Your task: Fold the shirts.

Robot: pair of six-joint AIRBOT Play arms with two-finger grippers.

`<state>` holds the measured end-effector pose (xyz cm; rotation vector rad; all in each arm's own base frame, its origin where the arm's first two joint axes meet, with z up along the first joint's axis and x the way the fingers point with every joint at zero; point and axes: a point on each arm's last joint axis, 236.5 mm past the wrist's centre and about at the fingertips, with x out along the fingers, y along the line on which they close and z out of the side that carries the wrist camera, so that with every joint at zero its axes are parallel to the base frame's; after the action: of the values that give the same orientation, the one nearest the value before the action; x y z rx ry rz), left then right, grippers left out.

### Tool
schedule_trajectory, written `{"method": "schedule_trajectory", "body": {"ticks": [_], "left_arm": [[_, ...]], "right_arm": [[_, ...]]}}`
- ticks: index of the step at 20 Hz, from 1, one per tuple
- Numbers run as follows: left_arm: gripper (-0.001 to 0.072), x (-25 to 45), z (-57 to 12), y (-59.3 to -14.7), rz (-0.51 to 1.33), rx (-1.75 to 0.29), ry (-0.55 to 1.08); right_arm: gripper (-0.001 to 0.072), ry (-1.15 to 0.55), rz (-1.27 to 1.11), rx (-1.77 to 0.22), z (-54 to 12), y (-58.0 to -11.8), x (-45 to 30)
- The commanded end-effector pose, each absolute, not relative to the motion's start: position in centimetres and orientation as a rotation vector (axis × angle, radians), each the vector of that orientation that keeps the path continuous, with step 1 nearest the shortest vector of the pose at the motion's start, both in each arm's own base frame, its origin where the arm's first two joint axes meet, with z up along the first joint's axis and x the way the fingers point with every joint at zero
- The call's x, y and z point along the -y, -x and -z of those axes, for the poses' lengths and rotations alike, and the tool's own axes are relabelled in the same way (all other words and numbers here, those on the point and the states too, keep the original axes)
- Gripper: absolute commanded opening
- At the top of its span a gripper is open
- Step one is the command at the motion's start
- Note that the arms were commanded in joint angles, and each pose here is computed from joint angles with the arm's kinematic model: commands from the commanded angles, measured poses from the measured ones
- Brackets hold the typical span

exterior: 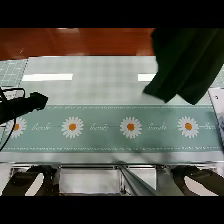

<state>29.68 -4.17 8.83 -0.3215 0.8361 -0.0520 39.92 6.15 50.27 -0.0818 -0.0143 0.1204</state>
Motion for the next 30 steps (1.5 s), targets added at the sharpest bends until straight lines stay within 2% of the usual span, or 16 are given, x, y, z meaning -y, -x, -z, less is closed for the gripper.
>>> {"method": "schedule_trajectory", "body": {"ticks": [1, 5, 9, 11, 13, 15, 20, 22, 24, 26, 28, 30], "left_arm": [[0.0507, 4.9, -8.0, -29.4, 0.07, -0.853, 0.344], [0.0508, 4.5, -8.9, -30.4, 0.065, -0.793, 0.325], [0.0508, 4.4, -9.2, -30.6, 0.065, -0.778, 0.327], [0.0507, 3.8, -9.4, -31.0, 0.055, -0.755, 0.281], [0.0508, 0.4, -10.4, -31.9, -0.042, -0.694, 0.176], [0.0508, -1.1, -10.4, -31.8, -0.104, -0.692, 0.257], [0.0508, 2.0, -8.7, -30.0, -0.028, -0.815, 0.387], [0.0508, 4.0, -8.7, -29.7, 0.029, -0.838, 0.451], [0.0508, 5.6, -9.2, -29.9, 0.105, -0.826, 0.44], [0.0508, 2.6, -11.9, -31.0, 0.026, -0.744, 0.416], [0.0508, -1.8, -15.6, -31.7, -0.089, -0.639, 0.444], [0.0508, -3.5, -14.7, -30.5, -0.131, -0.699, 0.513]], "right_arm": [[0.002, 0.071, -0.267, 0.07, -52.3, -37.3, -11.6], [0.0021, 0.087, -0.459, -0.006, -49.9, -35.7, -19.1], [0.0021, 0.138, -0.604, -0.188, -44.0, -34.8, -25.7], [0.0021, 0.154, -0.673, -0.316, -38.9, -34.5, -28.9], [0.0021, 0.116, -0.727, -0.461, -32.3, -34.5, -32.0], [0.0021, 0.022, -0.799, -0.551, -26.2, -34.3, -35.7], [0.004, -0.209, -0.796, -0.915, -10.0, -34.6, -41.3], [0.0425, -0.322, -0.804, -1.022, -6.4, -34.3, -43.5], [0.0413, -0.382, -0.79, -1.055, -5.6, -35.7, -42.8], [0.0413, -0.402, -0.758, -1.057, -8.3, -38.4, -37.8], [0.0408, -0.364, -0.663, -1.032, -11.9, -40.6, -28.5], [0.0407, -0.253, -0.419, -1.044, -12.6, -40.6, -16.3]]}}
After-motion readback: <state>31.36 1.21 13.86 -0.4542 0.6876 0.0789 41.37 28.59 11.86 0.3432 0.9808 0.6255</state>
